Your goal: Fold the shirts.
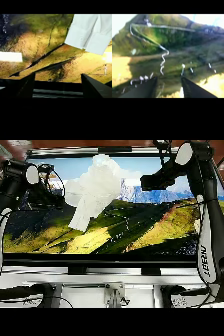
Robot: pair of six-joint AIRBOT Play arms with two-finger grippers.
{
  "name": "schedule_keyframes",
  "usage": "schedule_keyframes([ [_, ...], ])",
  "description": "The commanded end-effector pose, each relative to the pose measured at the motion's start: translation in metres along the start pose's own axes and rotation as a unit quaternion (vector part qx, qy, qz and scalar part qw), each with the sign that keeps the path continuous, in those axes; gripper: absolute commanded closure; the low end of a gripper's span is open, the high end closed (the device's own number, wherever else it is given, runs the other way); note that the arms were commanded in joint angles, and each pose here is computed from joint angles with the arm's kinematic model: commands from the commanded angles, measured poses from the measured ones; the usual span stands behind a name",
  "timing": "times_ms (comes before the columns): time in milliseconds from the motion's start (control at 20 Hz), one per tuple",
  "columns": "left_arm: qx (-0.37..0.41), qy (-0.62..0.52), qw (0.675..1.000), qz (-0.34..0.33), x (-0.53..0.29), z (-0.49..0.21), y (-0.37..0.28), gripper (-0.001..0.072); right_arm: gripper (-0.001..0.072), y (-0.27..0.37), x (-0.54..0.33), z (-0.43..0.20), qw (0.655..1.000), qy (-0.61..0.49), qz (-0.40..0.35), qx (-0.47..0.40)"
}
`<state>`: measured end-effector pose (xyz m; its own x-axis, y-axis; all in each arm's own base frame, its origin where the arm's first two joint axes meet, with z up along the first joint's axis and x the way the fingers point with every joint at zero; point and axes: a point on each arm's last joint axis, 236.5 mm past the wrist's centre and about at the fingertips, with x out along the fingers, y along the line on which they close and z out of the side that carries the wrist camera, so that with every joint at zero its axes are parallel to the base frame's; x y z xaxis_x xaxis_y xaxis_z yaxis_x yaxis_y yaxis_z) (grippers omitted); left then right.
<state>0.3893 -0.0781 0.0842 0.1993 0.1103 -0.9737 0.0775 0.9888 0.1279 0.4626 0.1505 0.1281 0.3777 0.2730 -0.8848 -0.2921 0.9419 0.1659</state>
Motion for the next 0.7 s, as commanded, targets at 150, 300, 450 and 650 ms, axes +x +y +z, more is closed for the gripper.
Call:
schedule_keyframes([
  [150, 0.002, 0.012, 1.0, 0.002, 0.014, 0.002, -0.003, -0.0013, 0.0094, 0.004, 0.07, 0.014, 0.998, 0.002, 0.036, 0.045],
  [300, 0.006, -0.002, 1.0, -0.029, 0.026, 0.015, -0.022, -0.0013, 0.0094, 0.003, 0.102, 0.003, 0.995, 0.035, 0.044, 0.079],
  [450, 0.005, 0.017, 0.998, -0.066, 0.045, 0.016, -0.045, -0.0013, 0.0094, 0.001, 0.119, -0.005, 0.994, 0.053, 0.044, 0.082],
  [650, 0.0, 0.047, 0.997, -0.064, 0.088, 0.019, -0.054, -0.0013, 0.0094, -0.004, 0.121, -0.009, 0.995, 0.06, 0.036, 0.067],
])
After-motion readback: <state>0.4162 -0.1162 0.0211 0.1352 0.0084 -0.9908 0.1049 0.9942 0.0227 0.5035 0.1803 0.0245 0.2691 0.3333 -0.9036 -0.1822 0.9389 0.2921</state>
